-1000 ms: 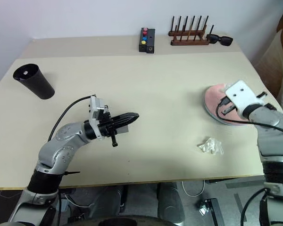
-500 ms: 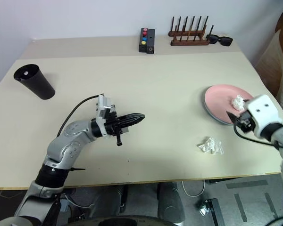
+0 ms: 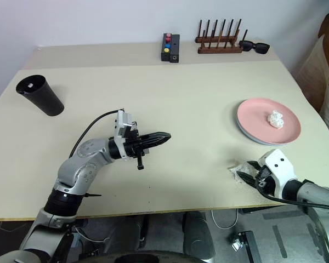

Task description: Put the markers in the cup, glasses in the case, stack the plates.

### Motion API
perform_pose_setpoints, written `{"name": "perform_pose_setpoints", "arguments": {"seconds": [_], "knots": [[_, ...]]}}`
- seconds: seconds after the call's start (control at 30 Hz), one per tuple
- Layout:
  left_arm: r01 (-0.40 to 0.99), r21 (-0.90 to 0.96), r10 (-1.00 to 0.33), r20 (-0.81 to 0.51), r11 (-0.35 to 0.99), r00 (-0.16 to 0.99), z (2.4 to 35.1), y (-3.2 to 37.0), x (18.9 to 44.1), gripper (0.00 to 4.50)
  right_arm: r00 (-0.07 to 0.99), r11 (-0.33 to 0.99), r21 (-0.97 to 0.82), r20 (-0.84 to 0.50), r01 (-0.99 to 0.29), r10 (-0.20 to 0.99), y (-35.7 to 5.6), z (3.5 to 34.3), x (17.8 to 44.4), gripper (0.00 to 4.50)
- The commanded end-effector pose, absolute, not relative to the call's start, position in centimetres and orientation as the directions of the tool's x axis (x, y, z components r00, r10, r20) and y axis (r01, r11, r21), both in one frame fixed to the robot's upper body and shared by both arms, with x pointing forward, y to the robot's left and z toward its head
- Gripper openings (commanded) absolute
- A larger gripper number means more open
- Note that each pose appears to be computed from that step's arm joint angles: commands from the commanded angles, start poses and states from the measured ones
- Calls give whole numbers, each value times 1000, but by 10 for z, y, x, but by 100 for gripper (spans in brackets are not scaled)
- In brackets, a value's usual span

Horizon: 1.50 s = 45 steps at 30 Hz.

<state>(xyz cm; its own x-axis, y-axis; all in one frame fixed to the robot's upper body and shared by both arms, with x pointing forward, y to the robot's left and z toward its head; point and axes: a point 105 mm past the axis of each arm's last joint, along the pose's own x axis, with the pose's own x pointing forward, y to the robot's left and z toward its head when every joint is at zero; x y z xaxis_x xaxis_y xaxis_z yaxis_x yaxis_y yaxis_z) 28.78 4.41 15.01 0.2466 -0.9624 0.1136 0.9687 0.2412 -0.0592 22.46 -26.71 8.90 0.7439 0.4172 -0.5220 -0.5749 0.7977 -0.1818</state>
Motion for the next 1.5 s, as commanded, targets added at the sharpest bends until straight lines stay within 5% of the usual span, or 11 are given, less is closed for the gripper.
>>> {"name": "perform_pose_setpoints", "arguments": {"seconds": [0.03,0.23,0.37,0.57,0.67,0.83,0.97,1.13,1.23,1.5], "knots": [[969,-12,-959,141,247,246,161,46,285,0,751,783,-204,-497,-588,435,-265,98,230,2],[965,-5,-955,139,263,262,161,49,285,0,880,814,-341,-252,-470,402,-262,150,276,2],[962,-1,-952,139,274,271,162,51,285,0,969,866,-436,-95,-246,227,-283,177,315,2],[955,4,-946,139,296,293,162,53,285,0,988,855,-515,-151,-63,-18,-318,151,347,2],[951,8,-942,138,310,306,162,55,285,0,988,854,-517,-151,-60,-22,-318,148,352,95],[937,15,-929,136,349,344,162,61,288,0,998,838,-546,-60,-4,-34,-322,167,358,329],[889,58,-886,132,455,445,164,81,302,0,997,849,-525,3,-64,77,-305,182,361,329],[725,120,-735,124,678,667,171,152,313,0,874,794,-403,-31,-454,484,-232,179,342,329],[617,144,-632,101,773,768,168,193,307,0,772,711,-335,-91,-619,629,-207,167,325,329],[414,177,-416,-25,893,909,142,265,263,0,699,648,-278,-151,-709,699,-197,155,324,329]]}}
